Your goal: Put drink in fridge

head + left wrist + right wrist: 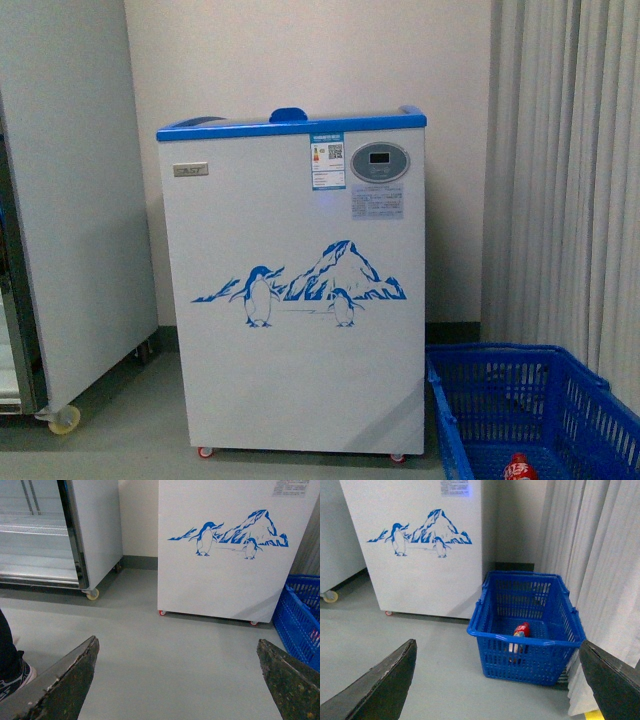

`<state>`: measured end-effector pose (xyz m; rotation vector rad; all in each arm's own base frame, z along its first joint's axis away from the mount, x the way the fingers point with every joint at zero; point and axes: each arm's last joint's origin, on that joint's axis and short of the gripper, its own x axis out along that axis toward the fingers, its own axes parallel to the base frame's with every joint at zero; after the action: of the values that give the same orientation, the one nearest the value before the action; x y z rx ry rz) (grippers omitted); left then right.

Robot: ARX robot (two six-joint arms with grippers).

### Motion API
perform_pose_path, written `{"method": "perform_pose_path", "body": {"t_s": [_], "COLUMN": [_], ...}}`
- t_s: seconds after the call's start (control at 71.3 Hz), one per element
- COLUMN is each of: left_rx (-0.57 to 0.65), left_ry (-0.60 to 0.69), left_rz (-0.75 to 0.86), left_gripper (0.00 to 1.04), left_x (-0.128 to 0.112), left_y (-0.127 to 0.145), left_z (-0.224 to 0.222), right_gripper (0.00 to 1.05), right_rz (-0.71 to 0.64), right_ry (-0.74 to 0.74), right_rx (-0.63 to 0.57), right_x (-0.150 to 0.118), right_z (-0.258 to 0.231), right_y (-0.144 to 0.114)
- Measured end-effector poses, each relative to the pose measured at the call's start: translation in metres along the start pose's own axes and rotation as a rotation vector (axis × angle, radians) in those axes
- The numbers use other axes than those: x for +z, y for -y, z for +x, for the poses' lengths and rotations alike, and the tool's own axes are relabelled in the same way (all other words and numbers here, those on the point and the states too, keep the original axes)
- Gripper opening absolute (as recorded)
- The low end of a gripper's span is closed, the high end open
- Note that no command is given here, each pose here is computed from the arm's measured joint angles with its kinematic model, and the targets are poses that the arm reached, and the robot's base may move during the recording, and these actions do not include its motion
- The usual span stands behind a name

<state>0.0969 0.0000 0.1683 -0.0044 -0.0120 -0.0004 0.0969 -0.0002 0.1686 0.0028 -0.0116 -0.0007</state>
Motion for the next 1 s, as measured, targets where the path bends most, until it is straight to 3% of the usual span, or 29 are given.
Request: {"method": "perform_pose_path", "body": {"t_s": [0.996], "left_rx": [0.0], "left_ry": [0.0], "left_rz": [0.0], "left_gripper": [0.97], "left_x": [0.0], "left_y": [0.0], "left_z": [0.0], "right_gripper": [0.97], "right_rz": [0.0], "right_ry": [0.0], "right_rx": [0.0], "right_x": [0.0], "right_z": [0.0], "right_y": [0.0]}}
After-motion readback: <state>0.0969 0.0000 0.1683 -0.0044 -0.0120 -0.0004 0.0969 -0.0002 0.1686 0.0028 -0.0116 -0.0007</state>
